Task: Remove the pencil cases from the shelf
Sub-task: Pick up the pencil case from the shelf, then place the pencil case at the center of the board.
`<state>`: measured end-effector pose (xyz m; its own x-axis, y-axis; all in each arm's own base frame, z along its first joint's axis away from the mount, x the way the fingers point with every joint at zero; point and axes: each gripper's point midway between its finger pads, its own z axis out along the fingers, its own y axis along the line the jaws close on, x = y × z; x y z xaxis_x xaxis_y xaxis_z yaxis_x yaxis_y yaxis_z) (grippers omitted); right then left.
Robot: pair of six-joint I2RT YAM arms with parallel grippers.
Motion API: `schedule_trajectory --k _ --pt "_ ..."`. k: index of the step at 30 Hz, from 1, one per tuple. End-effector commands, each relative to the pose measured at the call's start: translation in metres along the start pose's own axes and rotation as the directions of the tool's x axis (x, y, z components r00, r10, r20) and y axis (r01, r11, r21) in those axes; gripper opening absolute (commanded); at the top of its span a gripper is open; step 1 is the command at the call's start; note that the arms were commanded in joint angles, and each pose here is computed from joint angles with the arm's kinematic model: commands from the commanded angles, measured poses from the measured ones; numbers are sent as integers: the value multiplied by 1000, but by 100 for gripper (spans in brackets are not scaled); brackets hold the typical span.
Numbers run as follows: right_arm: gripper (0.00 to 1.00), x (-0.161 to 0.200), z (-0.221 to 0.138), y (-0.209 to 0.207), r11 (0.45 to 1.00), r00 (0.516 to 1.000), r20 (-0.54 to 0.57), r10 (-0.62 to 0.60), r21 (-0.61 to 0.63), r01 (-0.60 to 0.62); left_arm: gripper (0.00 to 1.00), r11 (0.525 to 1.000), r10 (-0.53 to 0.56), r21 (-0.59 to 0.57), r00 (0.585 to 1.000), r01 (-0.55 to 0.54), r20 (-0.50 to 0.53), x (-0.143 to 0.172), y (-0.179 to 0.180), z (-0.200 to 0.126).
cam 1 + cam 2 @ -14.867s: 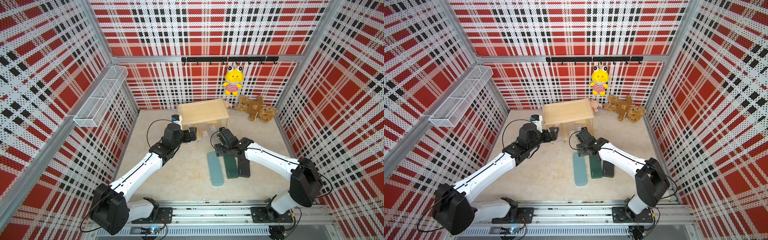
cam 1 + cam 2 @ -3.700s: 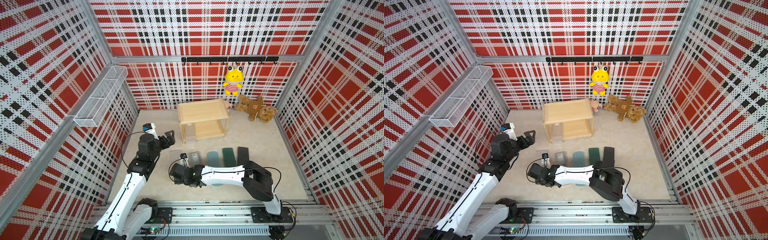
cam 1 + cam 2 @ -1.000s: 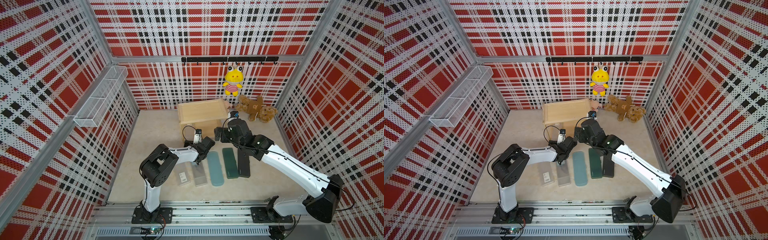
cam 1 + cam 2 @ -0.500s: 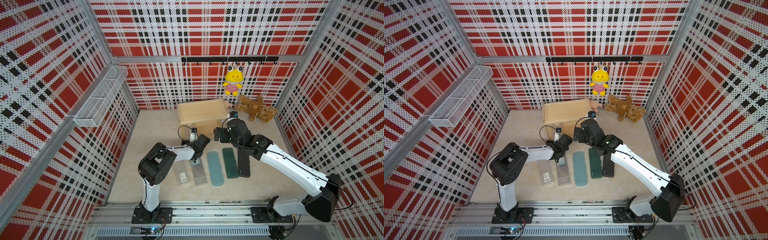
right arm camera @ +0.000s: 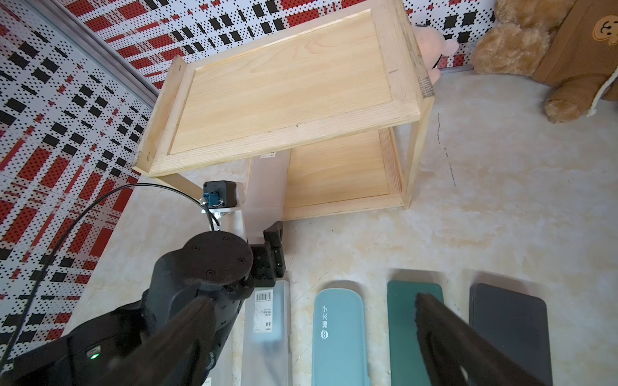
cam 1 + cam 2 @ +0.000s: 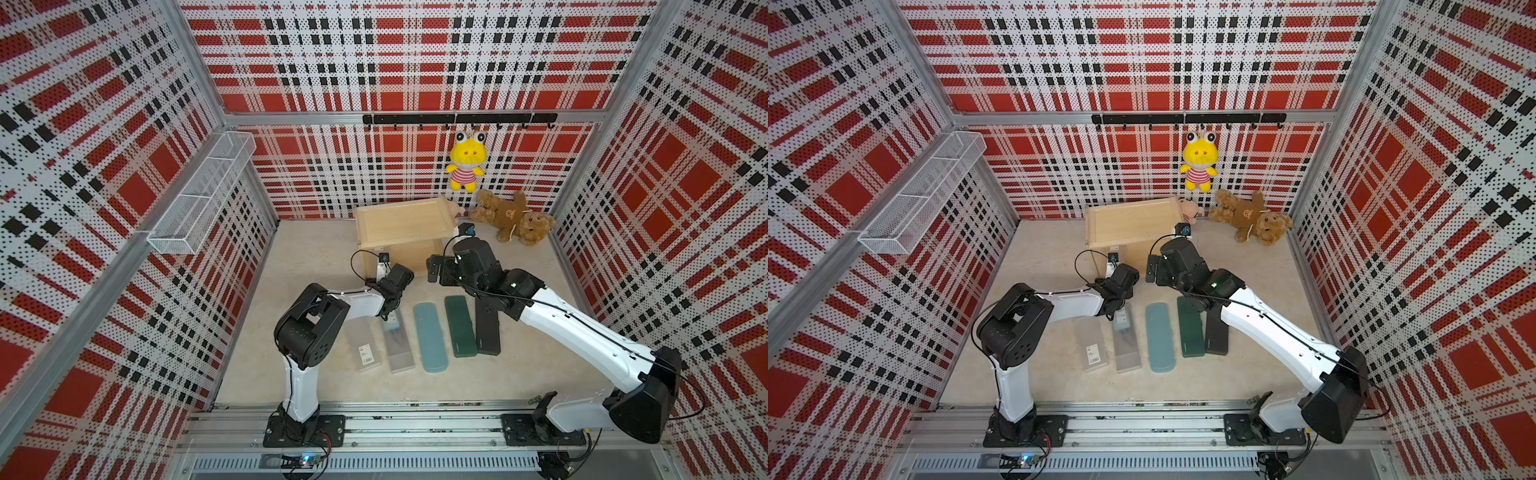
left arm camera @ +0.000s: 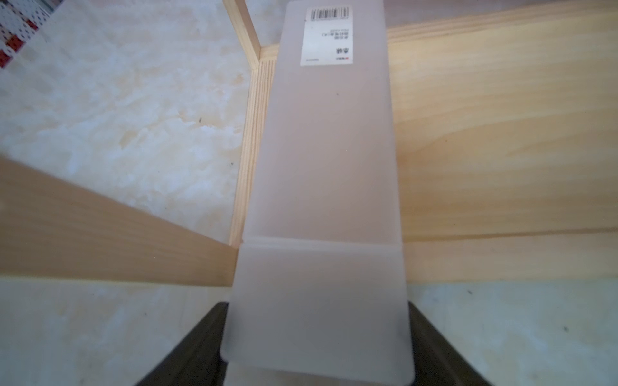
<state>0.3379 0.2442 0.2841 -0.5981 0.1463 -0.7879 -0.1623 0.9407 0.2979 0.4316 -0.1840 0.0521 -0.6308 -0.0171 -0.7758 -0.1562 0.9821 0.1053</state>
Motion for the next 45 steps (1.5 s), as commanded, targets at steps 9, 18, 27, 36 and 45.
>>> schedule_trajectory --k 9,18,27,36,45 --pt "100 0 3 -2 1000 1000 3 11 3 -11 40 999 -31 25 999 31 22 -8 2 -14" --pt "100 -4 1 0 1000 1000 12 11 -10 -11 0 997 -27 80 996 20 88 -28 -5 -66" --pt "100 -4 -2 2 1000 1000 13 8 -26 -7 0 987 5 160 998 -15 63 -27 5 -112" --pt "100 -7 -6 4 999 1000 25 12 -46 -11 0 959 79 273 997 -78 8 2 17 -166" --pt "100 -21 0 18 997 999 27 -17 -81 19 0 932 48 362 996 -19 -70 -1 60 -233"
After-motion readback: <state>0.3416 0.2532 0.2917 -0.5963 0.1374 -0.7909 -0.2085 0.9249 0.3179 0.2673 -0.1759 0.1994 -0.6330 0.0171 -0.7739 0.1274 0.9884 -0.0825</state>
